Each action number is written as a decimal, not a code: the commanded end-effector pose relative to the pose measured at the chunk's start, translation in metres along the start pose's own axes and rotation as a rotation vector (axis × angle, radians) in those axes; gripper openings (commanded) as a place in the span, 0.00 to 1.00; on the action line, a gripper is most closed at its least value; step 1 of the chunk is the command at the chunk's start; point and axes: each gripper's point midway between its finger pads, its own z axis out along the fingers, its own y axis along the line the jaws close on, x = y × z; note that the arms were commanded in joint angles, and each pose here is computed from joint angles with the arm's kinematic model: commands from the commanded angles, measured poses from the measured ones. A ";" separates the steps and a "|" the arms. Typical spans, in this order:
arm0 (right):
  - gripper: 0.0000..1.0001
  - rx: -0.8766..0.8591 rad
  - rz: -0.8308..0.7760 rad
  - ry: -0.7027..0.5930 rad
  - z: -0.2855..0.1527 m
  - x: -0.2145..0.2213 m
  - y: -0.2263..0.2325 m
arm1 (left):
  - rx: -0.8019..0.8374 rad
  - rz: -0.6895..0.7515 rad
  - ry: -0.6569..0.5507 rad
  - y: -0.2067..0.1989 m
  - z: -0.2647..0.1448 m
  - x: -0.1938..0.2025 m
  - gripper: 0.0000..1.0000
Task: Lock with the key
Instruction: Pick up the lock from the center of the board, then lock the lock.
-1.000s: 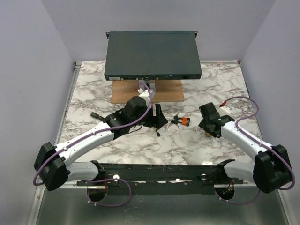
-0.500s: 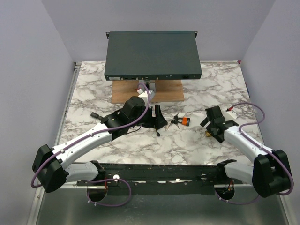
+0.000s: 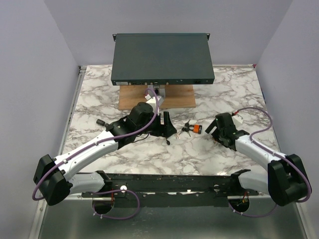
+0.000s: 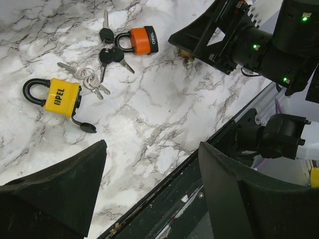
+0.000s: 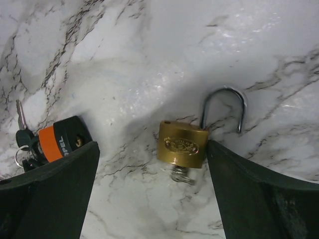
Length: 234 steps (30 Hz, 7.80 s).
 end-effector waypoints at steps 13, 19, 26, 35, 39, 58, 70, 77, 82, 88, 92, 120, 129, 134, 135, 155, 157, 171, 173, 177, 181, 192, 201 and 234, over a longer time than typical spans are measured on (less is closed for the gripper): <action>0.70 0.286 0.113 0.037 0.014 0.019 -0.025 | 0.041 0.018 -0.032 -0.013 -0.014 -0.018 0.73; 0.74 0.358 0.155 0.002 0.022 0.006 -0.019 | 0.035 0.021 -0.044 -0.012 -0.019 -0.020 0.72; 0.67 0.334 0.036 0.069 0.030 0.014 -0.007 | 0.027 0.016 -0.055 -0.007 -0.024 -0.021 0.72; 0.66 0.387 0.028 0.082 0.019 0.035 -0.027 | 0.038 0.007 -0.059 -0.010 -0.025 -0.023 0.72; 0.64 0.390 0.026 0.091 0.017 0.040 -0.036 | 0.034 0.003 -0.058 -0.009 -0.025 -0.023 0.72; 0.54 0.467 -0.093 0.078 0.011 0.043 -0.037 | 0.041 -0.010 -0.048 -0.012 -0.023 -0.024 0.72; 0.03 0.378 -0.168 0.052 -0.003 0.019 -0.011 | 0.041 0.005 -0.054 -0.012 -0.028 -0.030 0.72; 0.01 -0.014 -0.265 0.092 -0.059 -0.014 0.073 | 0.105 0.130 -0.102 -0.036 -0.052 -0.055 0.72; 0.01 -0.413 -0.348 0.234 -0.118 -0.004 0.138 | 0.163 0.263 -0.168 -0.057 -0.077 -0.076 0.72; 0.01 -0.845 -0.412 0.381 -0.213 0.001 0.194 | 0.202 0.473 -0.281 -0.078 -0.123 -0.106 0.71; 0.01 -1.085 -0.434 0.487 -0.274 0.003 0.214 | 0.328 0.612 -0.338 -0.096 -0.157 -0.111 0.71; 0.01 -1.738 -0.375 0.788 -0.458 -0.016 0.232 | 0.921 0.792 -0.204 -0.154 -0.202 -0.120 0.66; 0.01 -1.752 -0.386 0.800 -0.463 -0.013 0.237 | 0.947 0.768 -0.181 -0.153 -0.199 -0.122 0.61; 0.01 -1.755 -0.389 0.813 -0.464 -0.011 0.242 | 0.954 0.759 -0.160 -0.150 -0.196 -0.119 0.56; 0.01 -1.755 -0.389 0.814 -0.463 -0.011 0.243 | 0.954 0.758 -0.159 -0.150 -0.196 -0.118 0.55; 0.01 -1.735 -0.398 0.840 -0.458 0.000 0.253 | 0.952 0.745 -0.131 -0.143 -0.195 -0.106 0.25; 0.01 -1.731 -0.399 0.844 -0.456 0.001 0.254 | 0.951 0.749 -0.133 -0.144 -0.196 -0.106 0.21; 0.36 -1.571 -0.457 0.708 -0.419 0.007 0.263 | 0.887 0.714 -0.215 -0.148 -0.204 -0.109 0.00; 0.51 -1.539 -0.477 0.635 -0.412 0.003 0.266 | 0.852 0.691 -0.273 -0.150 -0.209 -0.114 0.00; 0.69 -1.502 -0.479 0.487 -0.403 -0.009 0.273 | 0.826 0.636 -0.360 -0.158 -0.221 -0.123 0.00; 0.79 -1.511 -0.477 0.343 -0.404 -0.025 0.278 | 0.803 0.578 -0.439 -0.162 -0.233 -0.129 0.00; 0.85 -1.770 -0.475 -0.131 -0.462 -0.074 0.280 | 0.642 0.264 -0.643 -0.162 -0.261 -0.174 0.00; 0.81 -1.835 -0.562 -0.206 -0.476 -0.055 0.319 | 0.599 0.112 -0.753 -0.158 -0.282 -0.188 0.00; 0.38 -1.998 -0.574 -0.239 -0.514 -0.026 0.346 | 0.614 0.086 -0.766 -0.159 -0.287 -0.189 0.00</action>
